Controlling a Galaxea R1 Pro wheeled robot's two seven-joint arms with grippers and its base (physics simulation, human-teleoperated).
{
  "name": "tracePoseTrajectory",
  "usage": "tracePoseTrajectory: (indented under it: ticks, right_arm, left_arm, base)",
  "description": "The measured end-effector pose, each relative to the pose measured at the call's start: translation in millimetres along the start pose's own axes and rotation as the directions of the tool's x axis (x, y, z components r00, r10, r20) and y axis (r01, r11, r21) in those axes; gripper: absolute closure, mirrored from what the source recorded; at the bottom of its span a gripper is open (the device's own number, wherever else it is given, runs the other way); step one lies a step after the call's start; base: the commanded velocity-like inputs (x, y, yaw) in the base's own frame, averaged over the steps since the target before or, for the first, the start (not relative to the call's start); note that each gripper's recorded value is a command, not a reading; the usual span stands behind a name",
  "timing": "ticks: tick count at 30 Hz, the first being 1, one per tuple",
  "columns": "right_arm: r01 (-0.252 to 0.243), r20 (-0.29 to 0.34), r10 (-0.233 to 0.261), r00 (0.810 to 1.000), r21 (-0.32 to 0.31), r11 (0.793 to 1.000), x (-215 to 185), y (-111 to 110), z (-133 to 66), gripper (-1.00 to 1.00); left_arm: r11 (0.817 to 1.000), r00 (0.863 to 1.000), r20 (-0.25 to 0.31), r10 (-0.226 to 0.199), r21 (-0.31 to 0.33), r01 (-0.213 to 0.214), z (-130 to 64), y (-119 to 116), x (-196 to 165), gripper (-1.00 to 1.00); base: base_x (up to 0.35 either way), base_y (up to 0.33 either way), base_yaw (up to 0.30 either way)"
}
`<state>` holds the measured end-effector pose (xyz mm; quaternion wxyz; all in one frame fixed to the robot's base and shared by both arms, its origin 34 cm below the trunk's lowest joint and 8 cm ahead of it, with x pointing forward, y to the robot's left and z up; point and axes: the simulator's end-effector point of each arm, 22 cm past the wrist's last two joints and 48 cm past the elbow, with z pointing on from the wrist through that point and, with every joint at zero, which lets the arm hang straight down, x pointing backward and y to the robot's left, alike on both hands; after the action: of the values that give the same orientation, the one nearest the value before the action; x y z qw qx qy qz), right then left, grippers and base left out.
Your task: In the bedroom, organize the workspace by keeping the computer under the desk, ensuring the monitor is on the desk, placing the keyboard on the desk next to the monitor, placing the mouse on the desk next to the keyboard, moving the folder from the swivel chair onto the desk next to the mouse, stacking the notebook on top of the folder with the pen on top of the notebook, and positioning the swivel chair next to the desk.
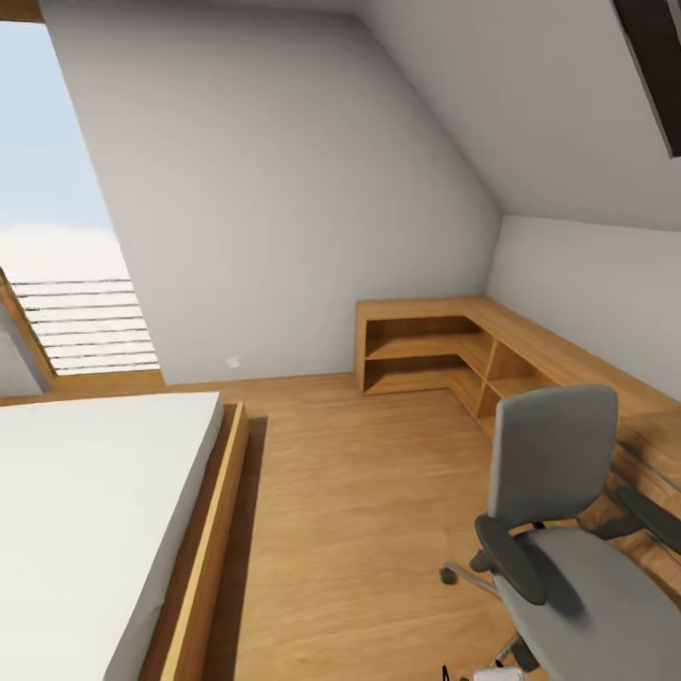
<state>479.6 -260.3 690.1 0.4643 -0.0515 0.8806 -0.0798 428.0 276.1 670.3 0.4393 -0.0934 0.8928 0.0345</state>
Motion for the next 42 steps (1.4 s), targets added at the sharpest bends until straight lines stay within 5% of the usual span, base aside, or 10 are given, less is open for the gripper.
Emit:
tracePoseTrajectory:
  ticks: [11, 42]
  right_arm:
    - [0.004, 0.0, -0.004, 1.0, -0.002, 1.0, 0, 0, 0.3, -1.0]
    - [0.006, 0.001, -0.006, 1.0, -0.004, 1.0, 0, 0, 0.0, -1.0]
  left_arm:
    - [1.0, 1.0, -0.001, 0.0, 0.001, 0.0, 0.2, -1, 0, -1.0]
    - [1.0, 0.998, -0.059, 0.003, 0.0, -0.003, -0.5, -1, 13, -1.0]
  base:
    - [0.133, 0.0, 0.232]
    - [0.266, 0.0, 0.006]
